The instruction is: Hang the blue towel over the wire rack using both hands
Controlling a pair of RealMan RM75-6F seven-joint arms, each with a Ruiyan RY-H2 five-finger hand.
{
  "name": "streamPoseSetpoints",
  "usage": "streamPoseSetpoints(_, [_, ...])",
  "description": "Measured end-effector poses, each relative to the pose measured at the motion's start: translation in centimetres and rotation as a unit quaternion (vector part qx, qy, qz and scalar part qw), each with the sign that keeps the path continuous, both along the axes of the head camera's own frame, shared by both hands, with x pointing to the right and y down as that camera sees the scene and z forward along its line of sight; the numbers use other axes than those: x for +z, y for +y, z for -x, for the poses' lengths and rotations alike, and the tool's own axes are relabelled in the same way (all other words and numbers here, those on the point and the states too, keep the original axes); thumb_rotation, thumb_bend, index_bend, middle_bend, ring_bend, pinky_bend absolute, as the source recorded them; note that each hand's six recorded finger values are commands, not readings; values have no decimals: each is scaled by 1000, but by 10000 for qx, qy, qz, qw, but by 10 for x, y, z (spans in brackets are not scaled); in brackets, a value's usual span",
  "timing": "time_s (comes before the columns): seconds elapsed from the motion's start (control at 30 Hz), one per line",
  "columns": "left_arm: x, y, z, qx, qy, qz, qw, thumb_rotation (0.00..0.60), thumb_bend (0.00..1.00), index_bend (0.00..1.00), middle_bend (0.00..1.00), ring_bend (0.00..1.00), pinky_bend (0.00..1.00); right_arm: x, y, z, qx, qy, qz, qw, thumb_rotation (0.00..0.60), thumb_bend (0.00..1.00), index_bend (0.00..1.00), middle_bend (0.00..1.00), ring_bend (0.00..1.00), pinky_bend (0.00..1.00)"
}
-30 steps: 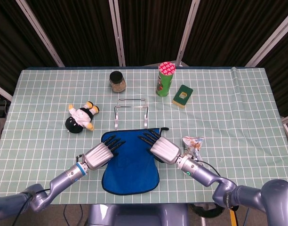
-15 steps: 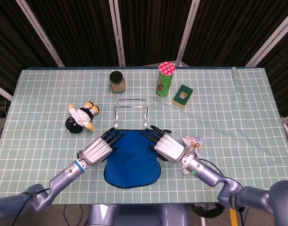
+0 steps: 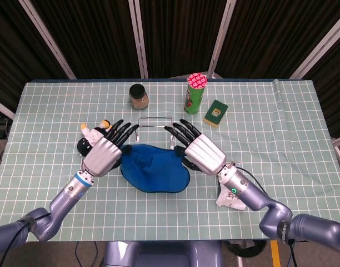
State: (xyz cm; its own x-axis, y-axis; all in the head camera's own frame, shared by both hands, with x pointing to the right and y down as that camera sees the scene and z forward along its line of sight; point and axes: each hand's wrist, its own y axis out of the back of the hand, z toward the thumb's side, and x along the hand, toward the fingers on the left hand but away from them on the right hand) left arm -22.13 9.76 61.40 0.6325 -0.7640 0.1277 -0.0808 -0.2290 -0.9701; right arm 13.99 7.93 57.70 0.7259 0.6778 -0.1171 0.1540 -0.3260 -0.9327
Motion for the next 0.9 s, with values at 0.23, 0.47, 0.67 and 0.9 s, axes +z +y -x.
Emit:
streamPoseSetpoints(0.23, [-19,-45,7,-548,87,-126,9984,600,519,808,0,0,0,-14,-43,7,547,-145,-47,9984,600,403,675,0,0,0])
streamPoseSetpoints(0.47, [-17,-79,18,-937,-36,-116,9955,600,518,808,0,0,0,-1,-69,7,960,-200,152,9951,600,403,674,0,0,0])
streamPoseSetpoints(0.67, [-13,-99,28,-1114,-169,-223,9934,600,519,808,0,0,0,19,-82,9,1155,-209,333,9925,600,403,674,0,0,0])
streamPoseSetpoints(0.9, [-38,-127,29,-1218,39,-553,9910,600,519,809,0,0,0,12,-105,22,1296,-553,354,9894,600,402,674,0,0,0])
